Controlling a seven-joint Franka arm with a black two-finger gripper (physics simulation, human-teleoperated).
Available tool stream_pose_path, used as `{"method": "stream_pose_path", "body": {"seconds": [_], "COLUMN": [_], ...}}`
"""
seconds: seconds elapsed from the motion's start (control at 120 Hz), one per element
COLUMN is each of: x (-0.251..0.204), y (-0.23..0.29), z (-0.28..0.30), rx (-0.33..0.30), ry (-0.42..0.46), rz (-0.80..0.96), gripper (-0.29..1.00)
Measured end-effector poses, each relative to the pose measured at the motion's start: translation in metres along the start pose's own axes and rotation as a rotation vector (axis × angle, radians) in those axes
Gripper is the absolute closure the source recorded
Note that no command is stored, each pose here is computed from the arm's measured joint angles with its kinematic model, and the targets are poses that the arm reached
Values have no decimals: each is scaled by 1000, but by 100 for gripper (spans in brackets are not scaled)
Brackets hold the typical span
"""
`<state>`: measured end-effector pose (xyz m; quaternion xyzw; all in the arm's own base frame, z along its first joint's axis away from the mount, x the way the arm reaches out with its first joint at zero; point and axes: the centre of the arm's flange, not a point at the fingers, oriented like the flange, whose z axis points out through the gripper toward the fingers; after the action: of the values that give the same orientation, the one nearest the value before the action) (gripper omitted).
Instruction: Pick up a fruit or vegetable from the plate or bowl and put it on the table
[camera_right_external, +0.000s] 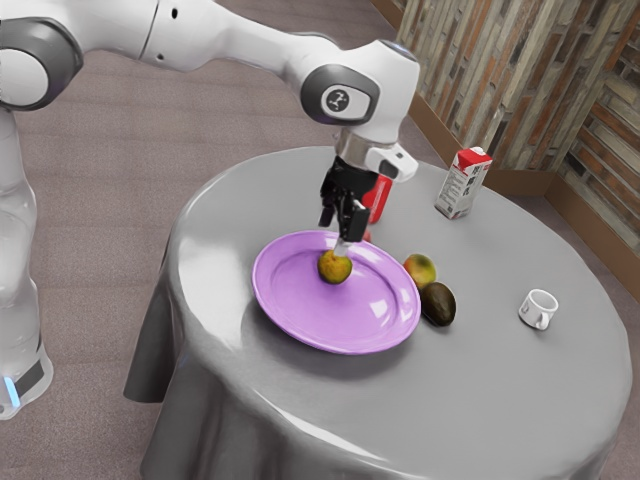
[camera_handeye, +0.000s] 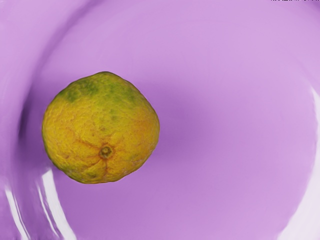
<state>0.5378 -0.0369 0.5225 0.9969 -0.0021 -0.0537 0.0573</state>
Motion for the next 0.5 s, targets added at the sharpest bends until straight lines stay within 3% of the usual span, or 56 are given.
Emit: {"method": "stream_pose_path", "body": {"seconds": [0.35, 0.5], "x": [28, 33], "y": [-41, -27], "z": [-3, -2], "rx": [-15, -10], "ry": [31, 34], "rz": [-73, -41], "gripper": [0, 0]}}
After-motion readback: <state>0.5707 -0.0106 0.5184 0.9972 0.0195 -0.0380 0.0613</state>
